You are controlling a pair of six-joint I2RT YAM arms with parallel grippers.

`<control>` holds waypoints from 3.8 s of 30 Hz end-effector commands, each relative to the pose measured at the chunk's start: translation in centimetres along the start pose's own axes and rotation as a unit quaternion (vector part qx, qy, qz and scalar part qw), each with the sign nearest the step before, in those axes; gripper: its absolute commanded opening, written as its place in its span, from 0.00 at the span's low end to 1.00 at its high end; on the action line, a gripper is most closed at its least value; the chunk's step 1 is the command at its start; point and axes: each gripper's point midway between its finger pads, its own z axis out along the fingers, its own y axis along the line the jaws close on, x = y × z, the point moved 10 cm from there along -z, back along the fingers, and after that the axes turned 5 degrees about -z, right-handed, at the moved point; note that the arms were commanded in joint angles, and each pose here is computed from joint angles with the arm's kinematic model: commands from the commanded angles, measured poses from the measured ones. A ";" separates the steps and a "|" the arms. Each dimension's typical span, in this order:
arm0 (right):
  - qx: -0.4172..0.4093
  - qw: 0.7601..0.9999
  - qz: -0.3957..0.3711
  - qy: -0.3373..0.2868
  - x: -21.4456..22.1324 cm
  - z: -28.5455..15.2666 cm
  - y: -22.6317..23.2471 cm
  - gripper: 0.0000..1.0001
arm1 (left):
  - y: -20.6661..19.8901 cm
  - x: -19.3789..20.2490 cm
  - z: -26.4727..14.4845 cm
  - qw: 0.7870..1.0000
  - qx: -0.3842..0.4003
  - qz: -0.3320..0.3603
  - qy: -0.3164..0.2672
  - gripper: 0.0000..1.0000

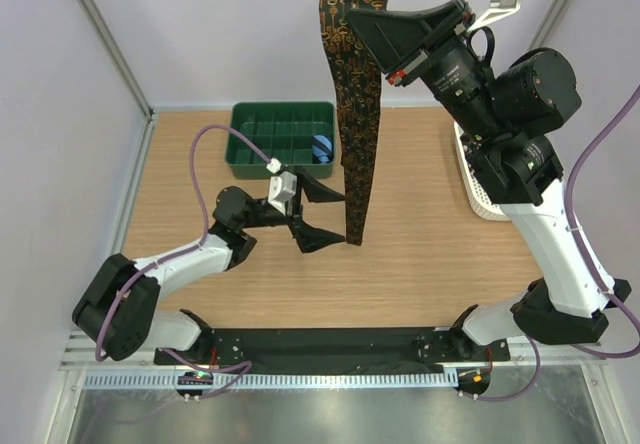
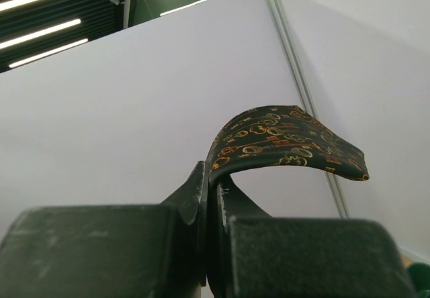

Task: Roll the ties
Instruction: Flatten the tie

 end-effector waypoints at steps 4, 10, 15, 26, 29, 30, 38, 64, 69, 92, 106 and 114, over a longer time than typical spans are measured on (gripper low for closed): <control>-0.041 0.998 -0.008 -0.046 -2.6 -0.3 1.7 0.02 | 0.8 -1.2 1.2 0.999 -0.023 0.034 -0.028 1.00; -0.050 0.996 -0.007 -0.070 -3.1 0.1 1.9 0.02 | 2.6 0.4 1.4 0.997 -0.065 0.027 -0.018 1.00; -0.056 0.996 -0.002 -0.068 -2.9 0.4 1.9 0.03 | 3.2 1.0 1.1 0.994 -0.104 0.039 -0.020 1.00; -0.047 0.996 -0.017 -0.072 -2.8 0.4 1.6 0.02 | 2.4 2.6 2.6 1.000 -0.024 0.009 0.013 0.79; -0.026 0.996 -0.038 -0.077 -2.7 0.3 1.1 0.02 | 1.8 4.8 3.5 0.999 -0.028 -0.003 0.026 0.83; -0.016 0.996 -0.042 -0.081 -2.7 0.3 0.9 0.02 | 1.4 5.2 4.0 0.999 -0.022 -0.008 0.028 0.83; 0.029 0.991 -0.095 -0.091 -2.9 -0.1 -0.2 0.02 | 0.2 7.9 4.4 0.998 -0.015 -0.044 0.043 0.42; 0.193 0.952 -0.231 -0.052 -1.5 -0.9 -5.0 0.01 | -3.4 8.1 1.9 0.968 -0.048 -0.227 0.097 0.01; 0.308 0.915 -0.262 0.002 0.2 -0.9 -11.8 0.01 | -5.8 6.3 0.6 0.926 -0.096 -0.341 0.132 0.03; 0.577 0.786 -0.111 0.195 10.0 -15.6 -32.2 0.05 | -14.6 -13.7 0.0 0.872 -0.086 -0.481 0.030 0.15; 0.337 0.898 -0.103 0.262 15.7 -20.3 -27.2 0.82 | -11.8 -24.0 5.8 0.867 -0.067 -0.491 -0.048 0.19; 0.127 0.968 -0.111 0.187 15.8 -20.0 -22.4 0.80 | -11.3 -26.7 6.7 0.860 -0.057 -0.501 -0.080 0.20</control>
